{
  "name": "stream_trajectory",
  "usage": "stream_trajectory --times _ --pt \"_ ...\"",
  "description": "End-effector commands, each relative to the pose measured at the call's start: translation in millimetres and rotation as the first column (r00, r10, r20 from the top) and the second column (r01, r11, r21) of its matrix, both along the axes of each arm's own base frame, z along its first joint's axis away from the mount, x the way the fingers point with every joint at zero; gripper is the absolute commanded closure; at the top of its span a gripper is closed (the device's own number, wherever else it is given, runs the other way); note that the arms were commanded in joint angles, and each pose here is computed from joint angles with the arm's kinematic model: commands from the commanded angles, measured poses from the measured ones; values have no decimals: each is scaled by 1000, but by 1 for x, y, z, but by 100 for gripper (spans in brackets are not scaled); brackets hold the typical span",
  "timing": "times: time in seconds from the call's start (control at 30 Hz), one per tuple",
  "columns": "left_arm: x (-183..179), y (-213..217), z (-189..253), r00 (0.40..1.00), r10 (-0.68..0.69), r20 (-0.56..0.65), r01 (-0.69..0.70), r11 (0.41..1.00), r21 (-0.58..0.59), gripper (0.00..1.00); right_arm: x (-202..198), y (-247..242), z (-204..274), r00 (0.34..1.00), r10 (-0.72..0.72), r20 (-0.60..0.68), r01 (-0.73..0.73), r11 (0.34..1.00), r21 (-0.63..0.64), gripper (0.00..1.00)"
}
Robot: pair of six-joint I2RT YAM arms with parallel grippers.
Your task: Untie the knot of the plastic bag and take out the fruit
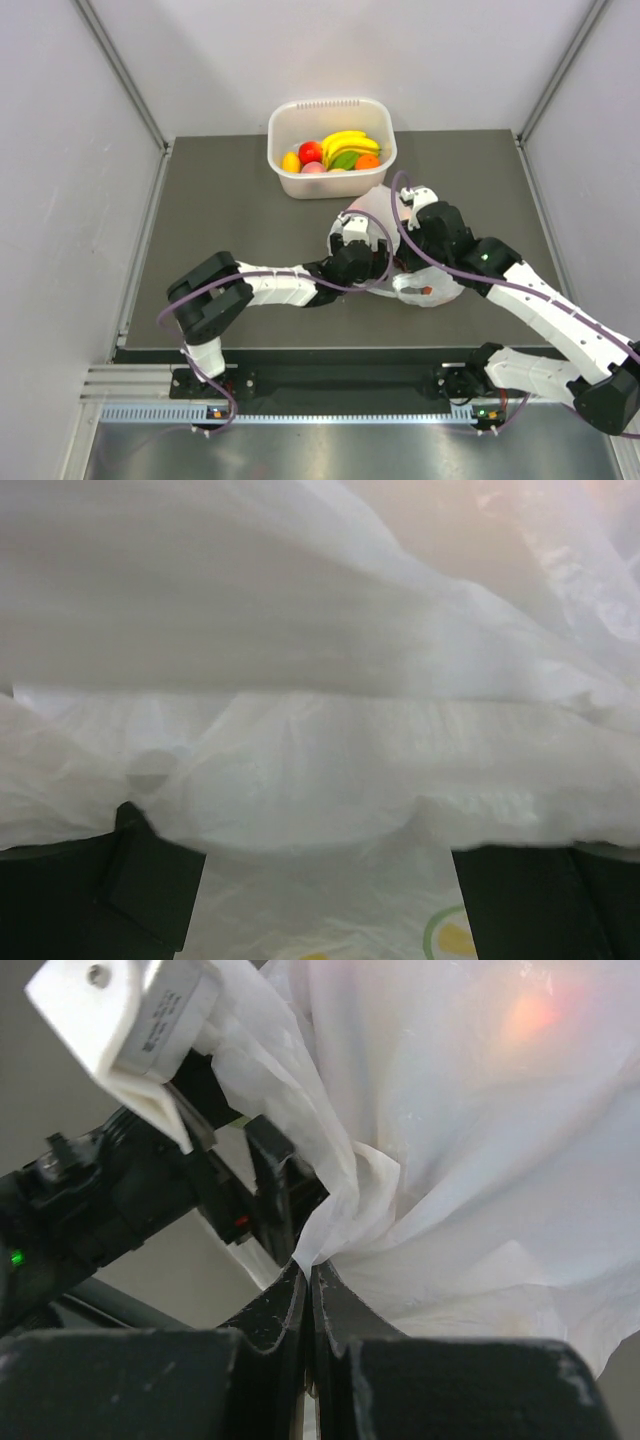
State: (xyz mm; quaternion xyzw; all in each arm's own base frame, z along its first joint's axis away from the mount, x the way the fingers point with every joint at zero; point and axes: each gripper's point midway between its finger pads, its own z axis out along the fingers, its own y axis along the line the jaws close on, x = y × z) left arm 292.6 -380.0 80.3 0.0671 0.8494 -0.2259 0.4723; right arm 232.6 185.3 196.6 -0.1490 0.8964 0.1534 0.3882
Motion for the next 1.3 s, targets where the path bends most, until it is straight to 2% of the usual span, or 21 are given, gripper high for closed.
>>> stream_trajectory --times 0.0,0.17,0.27,0.37,0.4,0.5,0.53,0.63,0.7,0.73,0.77,0.87,1.03,1.17,1.27 --pt "27 -10 17 997 60 54 -55 995 -86 5 5 15 13 999 35 36 -37 998 47 100" --pt "45 -19 9 996 56 71 -47 991 -123 7 5 16 12 998 42 39 -43 998 49 100" --pt "45 -34 17 992 -11 125 30 988 -151 16 4 17 9 998 45 36 -47 998 50 100" --pt "40 -48 21 985 -86 148 113 977 -180 29 4 18 8 998 51 32 -53 997 53 100" --pt "38 -50 22 982 -103 157 132 973 -188 38 4 19 8 998 50 33 -52 997 55 100" --pt "28 -55 29 969 -160 186 198 957 -213 52 5 19 10 998 52 38 -54 997 56 100" --pt "25 -53 26 968 -170 185 207 956 -206 62 5 20 10 998 52 38 -54 997 59 100" --pt "16 -49 41 957 -199 213 242 949 -201 78 6 20 10 998 50 41 -52 997 59 100" --pt "8 -47 47 948 -224 225 268 946 -185 85 7 19 9 998 44 40 -46 997 55 100" --pt "3 -42 50 946 -236 221 277 945 -175 97 7 19 9 998 41 43 -43 997 57 100" --pt "-3 -42 51 941 -262 216 300 939 -168 100 8 18 9 999 30 44 -32 998 57 100" --pt "-21 -32 55 932 -308 193 338 929 -151 100 12 16 11 998 2 58 -5 998 56 100" --pt "-59 -17 73 900 -405 164 432 880 -197 100 17 14 8 998 -18 57 16 999 39 100" --pt "-85 -8 75 871 -484 85 491 851 -184 100 21 13 8 997 -37 62 35 999 32 100" --pt "-97 -3 87 851 -520 69 523 830 -194 100 25 12 11 996 -57 74 54 998 32 100"
